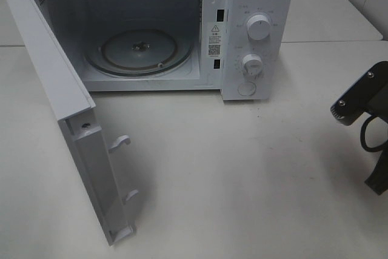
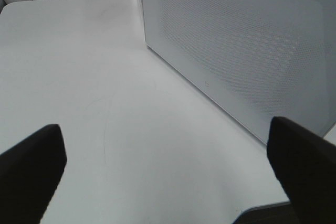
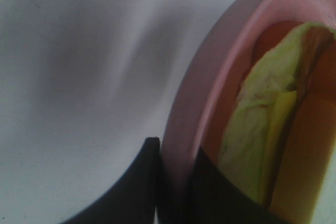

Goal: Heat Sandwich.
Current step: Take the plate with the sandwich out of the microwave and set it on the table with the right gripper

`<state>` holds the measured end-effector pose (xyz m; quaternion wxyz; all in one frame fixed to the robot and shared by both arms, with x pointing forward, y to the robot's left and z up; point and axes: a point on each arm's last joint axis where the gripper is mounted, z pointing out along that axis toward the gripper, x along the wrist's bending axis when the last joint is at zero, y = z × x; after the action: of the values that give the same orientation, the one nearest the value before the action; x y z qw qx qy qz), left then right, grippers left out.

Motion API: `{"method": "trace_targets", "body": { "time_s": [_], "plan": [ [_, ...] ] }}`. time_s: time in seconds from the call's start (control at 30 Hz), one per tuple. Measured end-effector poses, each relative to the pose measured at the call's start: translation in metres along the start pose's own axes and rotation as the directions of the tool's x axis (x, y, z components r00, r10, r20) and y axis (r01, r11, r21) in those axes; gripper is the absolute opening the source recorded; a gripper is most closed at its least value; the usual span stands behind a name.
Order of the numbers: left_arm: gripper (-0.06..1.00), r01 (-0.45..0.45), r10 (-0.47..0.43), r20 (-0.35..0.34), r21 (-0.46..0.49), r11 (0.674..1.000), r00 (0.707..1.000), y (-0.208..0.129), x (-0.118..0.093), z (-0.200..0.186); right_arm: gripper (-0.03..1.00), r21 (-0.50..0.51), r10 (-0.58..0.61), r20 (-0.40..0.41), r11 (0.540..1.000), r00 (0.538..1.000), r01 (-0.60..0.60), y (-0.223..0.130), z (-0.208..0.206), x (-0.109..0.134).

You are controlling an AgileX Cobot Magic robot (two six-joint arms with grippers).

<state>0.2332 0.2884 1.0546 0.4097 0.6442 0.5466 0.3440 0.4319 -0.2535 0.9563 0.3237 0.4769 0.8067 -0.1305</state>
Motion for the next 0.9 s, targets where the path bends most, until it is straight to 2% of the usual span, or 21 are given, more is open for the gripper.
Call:
{"method": "trace_targets", "body": {
  "time_s": [0.2, 0.43, 0.7, 0.9],
  "plan": [
    [0.99, 0.0, 0.0, 0.0, 0.0, 1.0, 1.0, 0.0, 0.0, 0.0, 0.11, 0.068, 0.062, 0.008, 0.996, 0.998, -0.063, 0.011, 0.015, -0.009],
    [0.99, 0.0, 0.0, 0.0, 0.0, 1.0, 1.0, 0.0, 0.0, 0.0, 0.11, 0.089, 0.135, -0.009, 0.987, 0.991, -0.133, 0.024, 0.032, -0.015],
    [0.99, 0.0, 0.0, 0.0, 0.0, 1.0, 1.0, 0.0, 0.0, 0.0, 0.11, 0.11, 0.176, -0.011, 0.979, 0.984, -0.174, 0.028, 0.052, -0.01],
    [0.99, 0.0, 0.0, 0.0, 0.0, 1.0, 1.0, 0.0, 0.0, 0.0, 0.11, 0.085, 0.206, -0.006, 0.975, 0.979, -0.205, 0.034, 0.064, -0.005]
  ]
}}
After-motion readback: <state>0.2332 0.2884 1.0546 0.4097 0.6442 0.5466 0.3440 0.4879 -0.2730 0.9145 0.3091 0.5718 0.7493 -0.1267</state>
